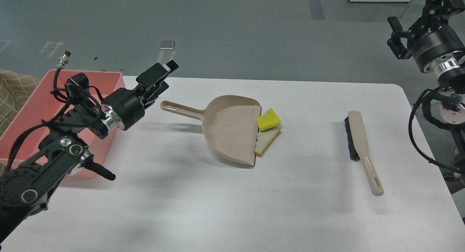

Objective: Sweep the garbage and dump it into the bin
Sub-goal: 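Move the left gripper down to the beige dustpan handle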

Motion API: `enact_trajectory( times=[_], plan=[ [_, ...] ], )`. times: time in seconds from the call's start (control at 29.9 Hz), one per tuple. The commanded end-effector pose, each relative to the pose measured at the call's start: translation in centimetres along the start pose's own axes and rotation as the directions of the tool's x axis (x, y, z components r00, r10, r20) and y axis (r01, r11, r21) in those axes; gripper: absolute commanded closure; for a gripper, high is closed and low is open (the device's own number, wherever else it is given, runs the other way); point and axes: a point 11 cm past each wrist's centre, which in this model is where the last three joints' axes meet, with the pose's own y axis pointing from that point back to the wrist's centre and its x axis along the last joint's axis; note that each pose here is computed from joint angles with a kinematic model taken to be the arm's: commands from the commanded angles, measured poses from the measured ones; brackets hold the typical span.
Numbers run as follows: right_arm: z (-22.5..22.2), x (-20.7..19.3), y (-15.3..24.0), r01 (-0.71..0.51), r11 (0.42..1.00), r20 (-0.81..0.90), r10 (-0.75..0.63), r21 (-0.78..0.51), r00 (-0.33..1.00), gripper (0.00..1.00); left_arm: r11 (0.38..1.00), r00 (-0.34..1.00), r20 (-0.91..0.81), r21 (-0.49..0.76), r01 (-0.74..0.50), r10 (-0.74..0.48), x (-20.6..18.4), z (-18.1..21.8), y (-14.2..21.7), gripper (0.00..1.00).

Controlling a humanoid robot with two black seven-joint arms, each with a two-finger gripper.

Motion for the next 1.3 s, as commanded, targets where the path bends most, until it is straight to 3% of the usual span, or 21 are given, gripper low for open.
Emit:
enact_trajectory(
  times=[0.0, 0.43, 0.84, 1.27],
  plan=[
    [0.0, 0.0, 0.0, -0.001, 1.0, 0.0, 0.001, -0.001, 1.0, 0.0, 0.999, 0.999, 0.025, 0.041, -0.024, 0.023, -0.8, -1.5, 0.8, 0.03],
    [0.1, 0.0, 0.1, -0.001, 1.0, 0.0, 0.001, -0.003, 1.0, 0.0, 0.983, 0.986, -0.081, 0.125, -0.137, 0.147, -6.6, -4.3, -0.6, 0.03],
    [0.2, 0.0, 0.1, 0.0, 1.0, -0.001, 0.0, -0.004, 1.0, 0.0, 0.946, 0.966, -0.08, 0.238, -0.22, 0.244, -6.8, -8.0, -0.6, 0.03],
    [0.3, 0.1, 0.1, -0.004, 1.0, -0.001, 0.004, -0.007, 1.0, 0.0, 0.933, 0.954, -0.1, 0.261, -0.248, 0.282, -7.4, -8.6, -2.7, 0.07]
  ],
)
